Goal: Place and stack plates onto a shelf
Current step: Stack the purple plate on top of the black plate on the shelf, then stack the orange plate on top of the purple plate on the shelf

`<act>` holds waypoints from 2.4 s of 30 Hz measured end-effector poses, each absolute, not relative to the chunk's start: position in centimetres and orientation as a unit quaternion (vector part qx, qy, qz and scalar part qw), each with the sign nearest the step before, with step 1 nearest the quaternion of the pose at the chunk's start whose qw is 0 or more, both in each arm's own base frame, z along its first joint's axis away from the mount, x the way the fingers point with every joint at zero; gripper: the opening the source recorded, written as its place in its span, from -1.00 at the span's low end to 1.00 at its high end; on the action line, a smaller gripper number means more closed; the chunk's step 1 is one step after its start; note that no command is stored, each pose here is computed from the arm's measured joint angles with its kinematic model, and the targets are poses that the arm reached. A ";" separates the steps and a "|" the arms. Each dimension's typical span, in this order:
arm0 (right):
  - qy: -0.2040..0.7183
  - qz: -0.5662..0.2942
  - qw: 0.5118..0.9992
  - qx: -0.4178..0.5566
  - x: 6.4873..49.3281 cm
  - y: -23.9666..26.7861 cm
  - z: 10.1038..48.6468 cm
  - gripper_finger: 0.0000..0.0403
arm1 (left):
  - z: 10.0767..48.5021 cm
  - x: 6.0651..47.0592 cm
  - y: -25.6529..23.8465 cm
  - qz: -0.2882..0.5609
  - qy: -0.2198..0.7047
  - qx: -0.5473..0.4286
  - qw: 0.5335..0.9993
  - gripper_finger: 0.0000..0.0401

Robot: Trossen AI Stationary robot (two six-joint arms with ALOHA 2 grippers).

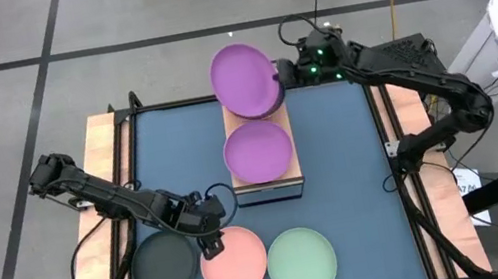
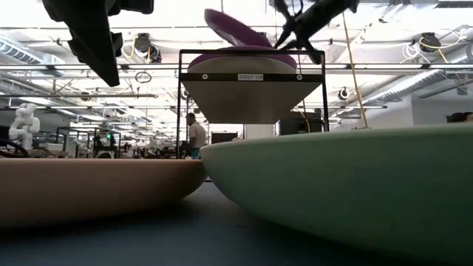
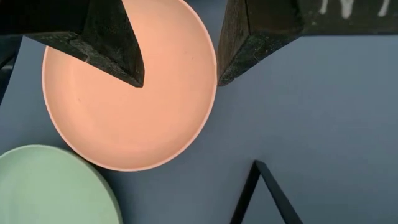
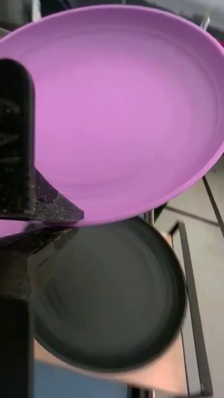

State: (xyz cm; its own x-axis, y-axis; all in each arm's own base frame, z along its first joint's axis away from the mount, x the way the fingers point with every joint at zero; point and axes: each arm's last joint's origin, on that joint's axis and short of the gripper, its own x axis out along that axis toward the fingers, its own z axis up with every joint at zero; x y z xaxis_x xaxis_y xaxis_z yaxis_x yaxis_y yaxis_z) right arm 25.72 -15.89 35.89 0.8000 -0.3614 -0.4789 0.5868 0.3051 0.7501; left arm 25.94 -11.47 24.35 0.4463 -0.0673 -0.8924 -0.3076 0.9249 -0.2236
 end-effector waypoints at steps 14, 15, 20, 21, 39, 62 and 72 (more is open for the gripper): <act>0.144 -0.343 0.775 0.511 25.9 -18.9 33.2 -1.00 | 24.4 26.0 -11.4 0.072 0.520 -0.172 0.834 0.03; 0.149 -0.346 0.773 0.511 25.9 -19.1 33.0 -1.00 | 24.4 26.0 -11.4 0.071 0.520 -0.172 0.834 0.03; 0.163 -0.357 0.769 0.504 26.0 -19.5 32.3 -1.00 | 24.4 26.0 -11.4 0.067 0.520 -0.165 0.835 0.03; 0.164 -0.363 0.768 0.502 25.9 -19.6 32.2 -1.00 | 24.4 26.0 -11.4 0.066 0.520 -0.164 0.835 0.03; 0.193 -0.401 0.753 0.484 25.2 -20.0 31.5 -0.98 | 24.3 25.9 -11.4 0.063 0.523 -0.155 0.836 0.03; 0.167 -0.405 0.742 0.508 25.0 -19.9 30.4 -0.47 | 24.2 25.9 -11.0 0.080 0.529 -0.171 0.827 0.03; 0.120 -0.351 0.810 0.455 22.4 -17.1 35.3 -0.11 | 22.0 26.3 -8.1 0.039 0.566 -0.218 0.794 0.03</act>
